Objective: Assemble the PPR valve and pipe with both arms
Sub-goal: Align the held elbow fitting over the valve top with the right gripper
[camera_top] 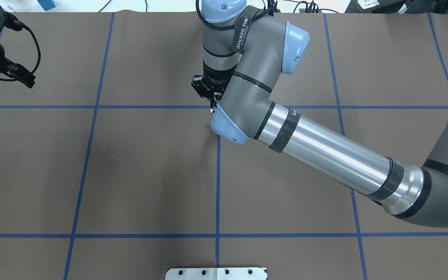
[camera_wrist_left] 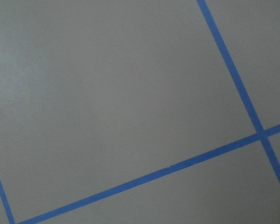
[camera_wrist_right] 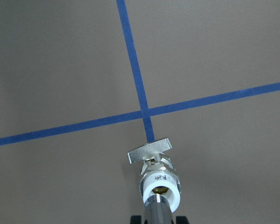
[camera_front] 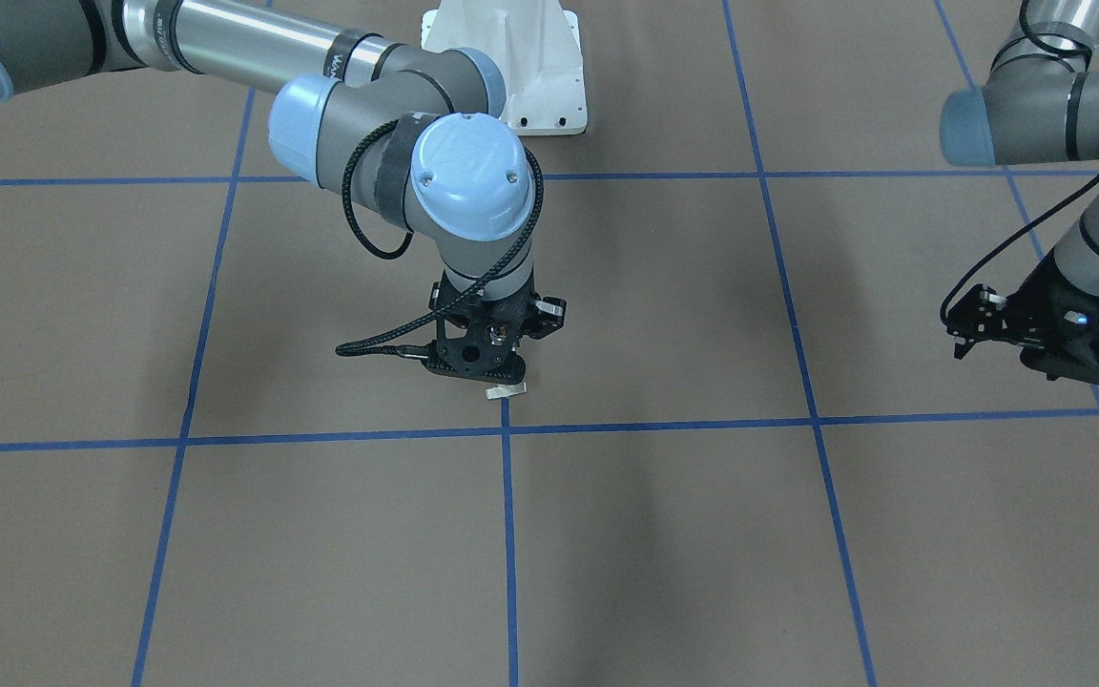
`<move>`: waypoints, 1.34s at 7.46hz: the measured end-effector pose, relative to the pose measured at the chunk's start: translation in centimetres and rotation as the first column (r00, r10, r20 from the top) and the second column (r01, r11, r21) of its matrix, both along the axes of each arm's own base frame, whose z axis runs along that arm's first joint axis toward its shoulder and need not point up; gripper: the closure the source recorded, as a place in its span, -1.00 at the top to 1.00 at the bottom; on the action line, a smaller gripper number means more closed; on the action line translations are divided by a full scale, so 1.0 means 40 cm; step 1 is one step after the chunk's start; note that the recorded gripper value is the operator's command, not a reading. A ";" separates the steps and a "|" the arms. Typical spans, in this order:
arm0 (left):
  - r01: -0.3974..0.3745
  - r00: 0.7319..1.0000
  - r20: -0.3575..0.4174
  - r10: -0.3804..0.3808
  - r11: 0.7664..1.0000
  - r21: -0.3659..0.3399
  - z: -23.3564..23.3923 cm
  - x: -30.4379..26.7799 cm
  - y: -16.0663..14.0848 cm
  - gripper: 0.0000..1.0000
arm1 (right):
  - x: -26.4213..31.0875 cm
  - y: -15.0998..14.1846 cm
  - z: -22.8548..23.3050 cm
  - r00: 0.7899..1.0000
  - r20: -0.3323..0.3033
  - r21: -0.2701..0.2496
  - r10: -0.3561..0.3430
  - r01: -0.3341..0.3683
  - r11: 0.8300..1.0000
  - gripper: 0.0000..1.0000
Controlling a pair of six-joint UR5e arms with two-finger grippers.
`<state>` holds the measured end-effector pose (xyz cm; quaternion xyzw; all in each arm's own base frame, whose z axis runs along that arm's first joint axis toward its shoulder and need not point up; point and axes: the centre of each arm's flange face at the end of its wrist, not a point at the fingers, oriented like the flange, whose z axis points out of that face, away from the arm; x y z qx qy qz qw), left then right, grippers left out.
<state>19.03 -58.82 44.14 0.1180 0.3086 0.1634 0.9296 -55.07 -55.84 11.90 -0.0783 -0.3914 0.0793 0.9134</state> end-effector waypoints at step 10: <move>0.000 1.000 -0.001 0.000 1.000 0.001 -0.004 0.003 0.000 1.00 | -0.010 0.000 0.018 1.000 -0.011 -0.002 -0.003 0.003 1.000 -1.00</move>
